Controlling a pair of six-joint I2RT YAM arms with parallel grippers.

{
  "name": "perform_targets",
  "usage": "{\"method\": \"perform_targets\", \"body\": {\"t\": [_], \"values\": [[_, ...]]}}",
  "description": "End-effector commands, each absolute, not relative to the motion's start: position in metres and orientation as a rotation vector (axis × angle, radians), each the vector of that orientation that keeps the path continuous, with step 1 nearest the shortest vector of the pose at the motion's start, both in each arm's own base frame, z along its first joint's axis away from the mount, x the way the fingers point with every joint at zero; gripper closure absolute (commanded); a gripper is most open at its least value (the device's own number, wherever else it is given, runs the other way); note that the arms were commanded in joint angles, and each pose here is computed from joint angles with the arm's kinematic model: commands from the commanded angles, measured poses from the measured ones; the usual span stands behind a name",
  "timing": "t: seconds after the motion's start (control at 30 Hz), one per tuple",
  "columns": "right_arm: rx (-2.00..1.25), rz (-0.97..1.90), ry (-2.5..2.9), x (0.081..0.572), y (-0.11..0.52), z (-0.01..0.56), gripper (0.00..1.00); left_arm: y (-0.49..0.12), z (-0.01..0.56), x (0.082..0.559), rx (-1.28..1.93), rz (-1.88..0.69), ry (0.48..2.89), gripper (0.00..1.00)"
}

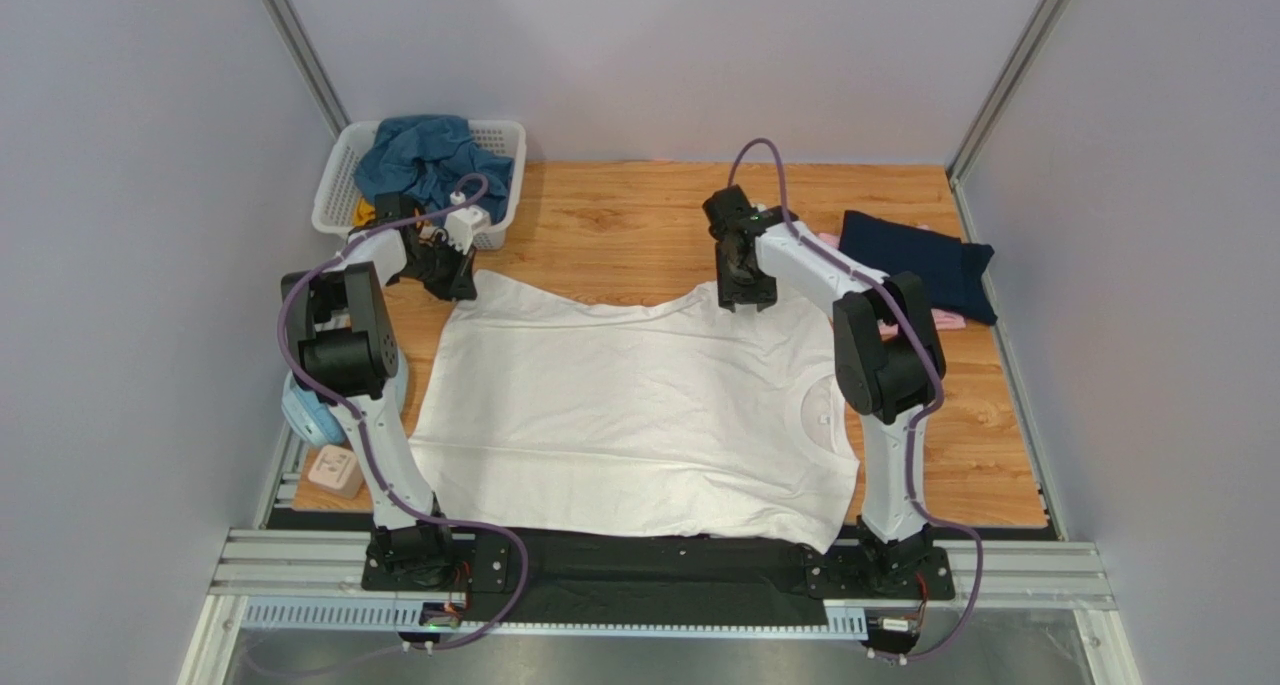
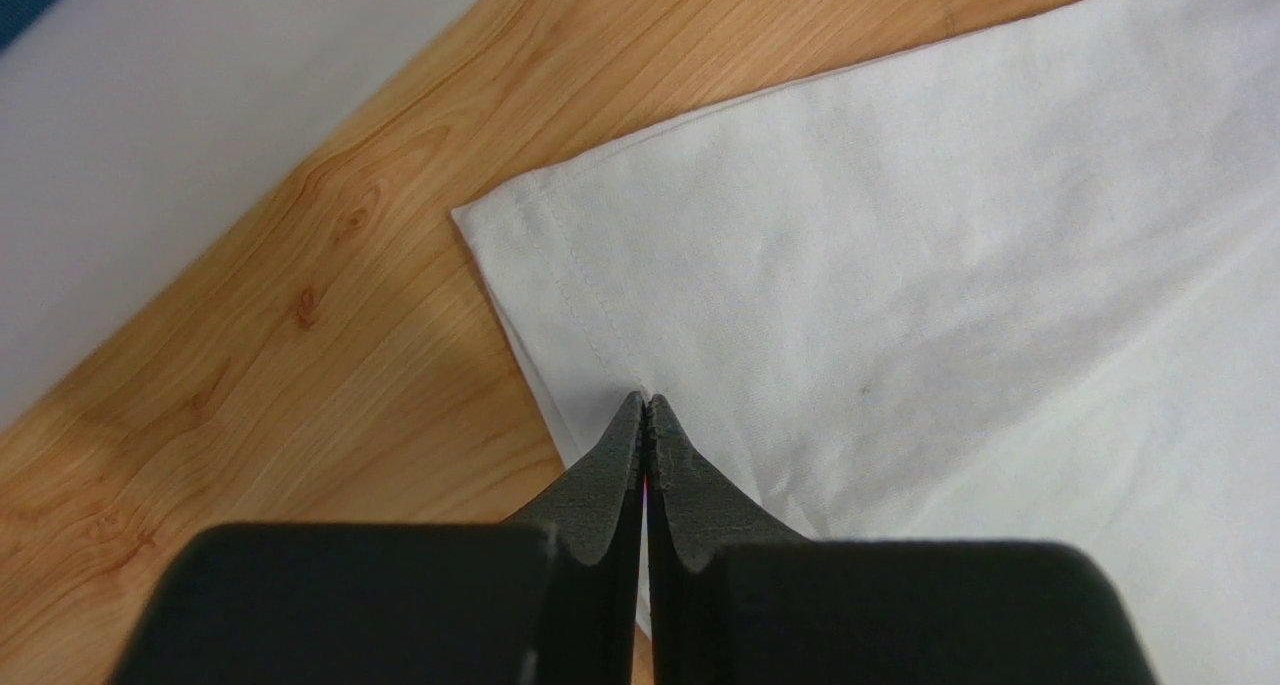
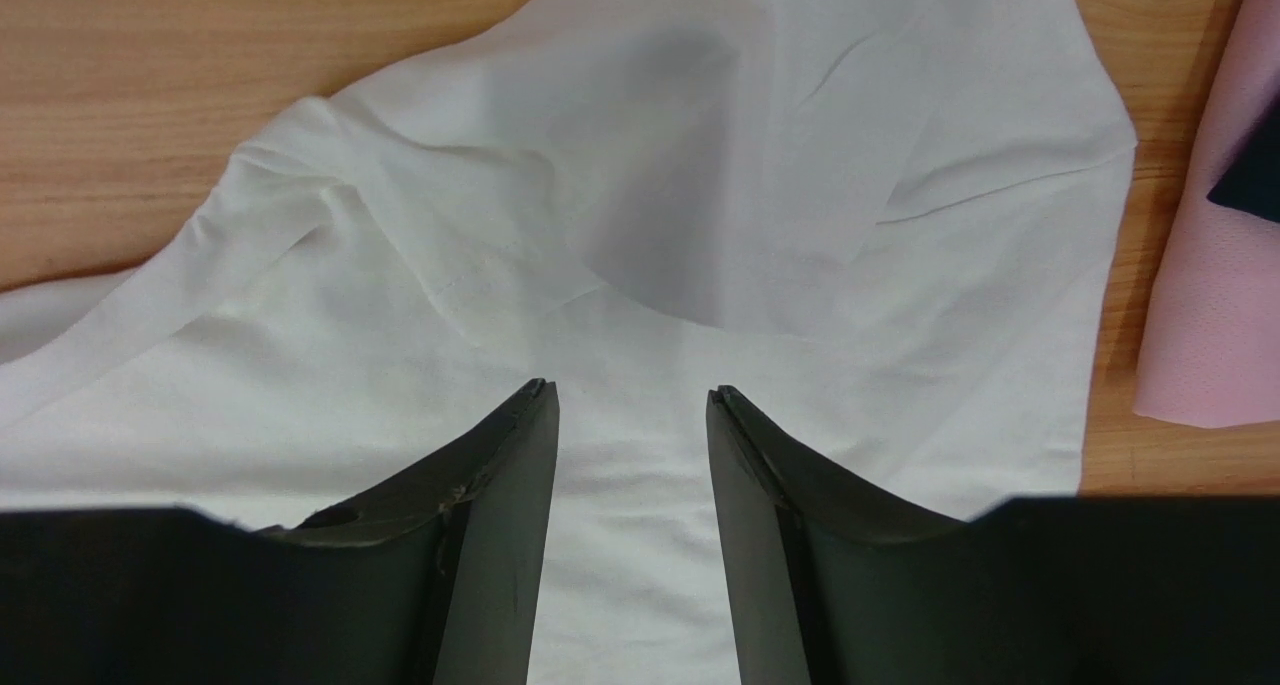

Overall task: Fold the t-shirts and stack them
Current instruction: Grap the side of the flattened tshirt furthest away from the robot with both arms

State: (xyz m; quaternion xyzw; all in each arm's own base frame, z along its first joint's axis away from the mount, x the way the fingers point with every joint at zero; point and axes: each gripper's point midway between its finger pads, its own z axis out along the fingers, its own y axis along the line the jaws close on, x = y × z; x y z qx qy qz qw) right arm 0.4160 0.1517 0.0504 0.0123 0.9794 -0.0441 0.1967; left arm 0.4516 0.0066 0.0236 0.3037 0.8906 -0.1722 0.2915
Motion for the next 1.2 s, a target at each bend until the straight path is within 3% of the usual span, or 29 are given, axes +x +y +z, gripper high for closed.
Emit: {"method": "perform_targets", "body": {"t": [0.0, 0.33, 0.67, 1.17], "values": [[-0.125, -0.446, 2.597, 0.421, 0.136, 0.068, 0.53, 0.008, 0.030, 0.457, 0.826, -0.442, 2.361, 0.96], [-0.154, -0.808, 2.480, 0.432, 0.108, 0.069, 0.54, 0.009, 0.033, 0.456, 0.836, -0.437, 2.357, 0.97], [-0.132, -0.764, 2.522, 0.441, 0.111, 0.058, 0.61, 0.008, 0.031, 0.455, 0.836, -0.444, 2.363, 0.97], [-0.150, -0.631, 2.591, 0.437, 0.136, 0.041, 0.60, 0.009, 0.037, 0.459, 0.832, -0.433, 2.356, 0.97]]}}
